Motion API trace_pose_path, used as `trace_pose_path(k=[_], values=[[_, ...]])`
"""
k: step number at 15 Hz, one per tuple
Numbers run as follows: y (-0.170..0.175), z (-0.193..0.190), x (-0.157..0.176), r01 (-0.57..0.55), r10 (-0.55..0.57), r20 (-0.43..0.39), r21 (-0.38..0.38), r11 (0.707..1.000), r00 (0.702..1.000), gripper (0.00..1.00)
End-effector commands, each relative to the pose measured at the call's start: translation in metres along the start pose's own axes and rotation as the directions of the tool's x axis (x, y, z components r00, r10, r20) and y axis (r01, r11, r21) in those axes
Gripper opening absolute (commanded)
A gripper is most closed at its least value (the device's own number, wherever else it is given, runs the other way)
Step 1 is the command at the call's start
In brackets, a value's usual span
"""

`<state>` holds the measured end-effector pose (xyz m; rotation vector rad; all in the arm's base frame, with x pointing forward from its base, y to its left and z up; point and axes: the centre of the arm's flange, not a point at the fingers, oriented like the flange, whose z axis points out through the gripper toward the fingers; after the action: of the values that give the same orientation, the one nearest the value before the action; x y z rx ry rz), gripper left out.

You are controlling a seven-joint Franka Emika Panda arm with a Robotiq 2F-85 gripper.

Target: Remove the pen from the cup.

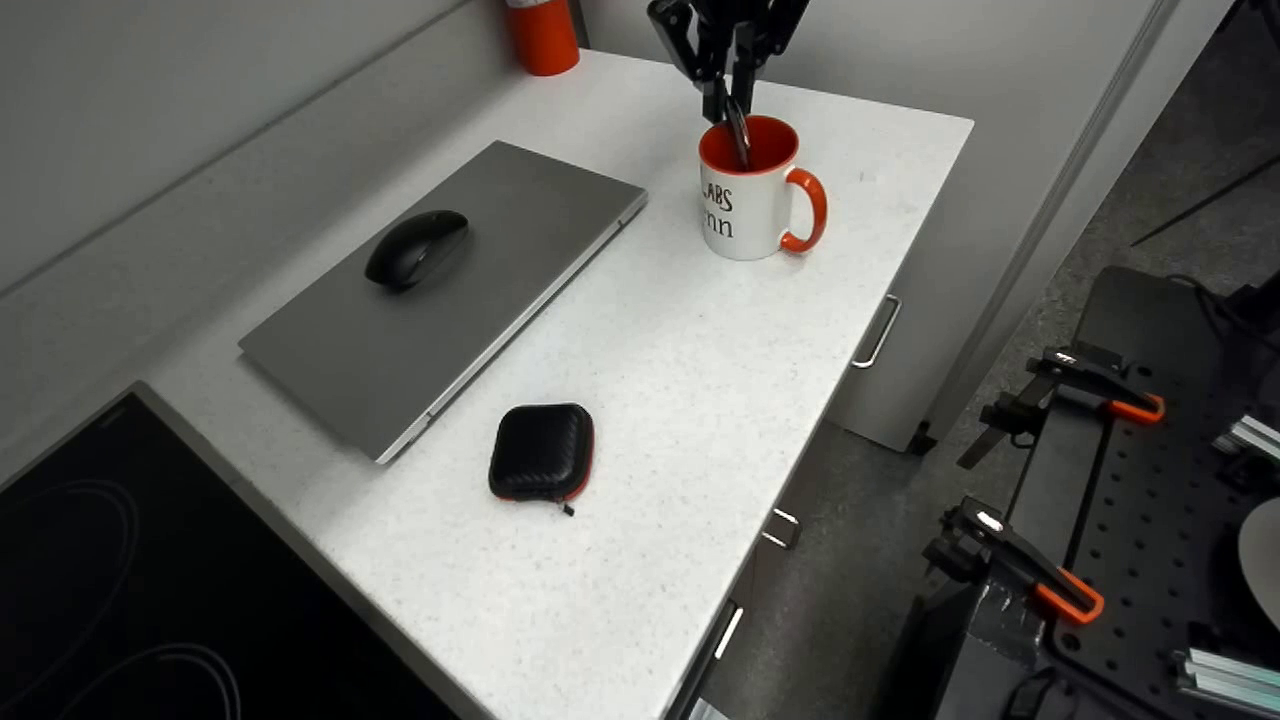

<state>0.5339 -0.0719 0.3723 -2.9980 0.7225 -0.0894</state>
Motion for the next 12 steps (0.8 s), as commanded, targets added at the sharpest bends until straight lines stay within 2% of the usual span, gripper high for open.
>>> trace_pose_path(k=[1,3,6,8,12], values=[[-0.001,-0.002,0.009,-0.035,0.036,-0.004,0.028,0.999,0.999,0.0],[-0.001,-0.005,0.008,-0.034,0.034,-0.011,0.028,0.999,0.999,0.04],[0.0,-0.017,0.0,-0.004,0.004,-0.013,0.025,1.0,1.0,0.04],[0.001,-0.04,-0.007,0.038,-0.038,-0.038,0.009,0.999,0.999,0.04],[0.004,-0.104,-0.017,0.075,-0.069,-0.144,0.034,0.997,0.987,0.04]])
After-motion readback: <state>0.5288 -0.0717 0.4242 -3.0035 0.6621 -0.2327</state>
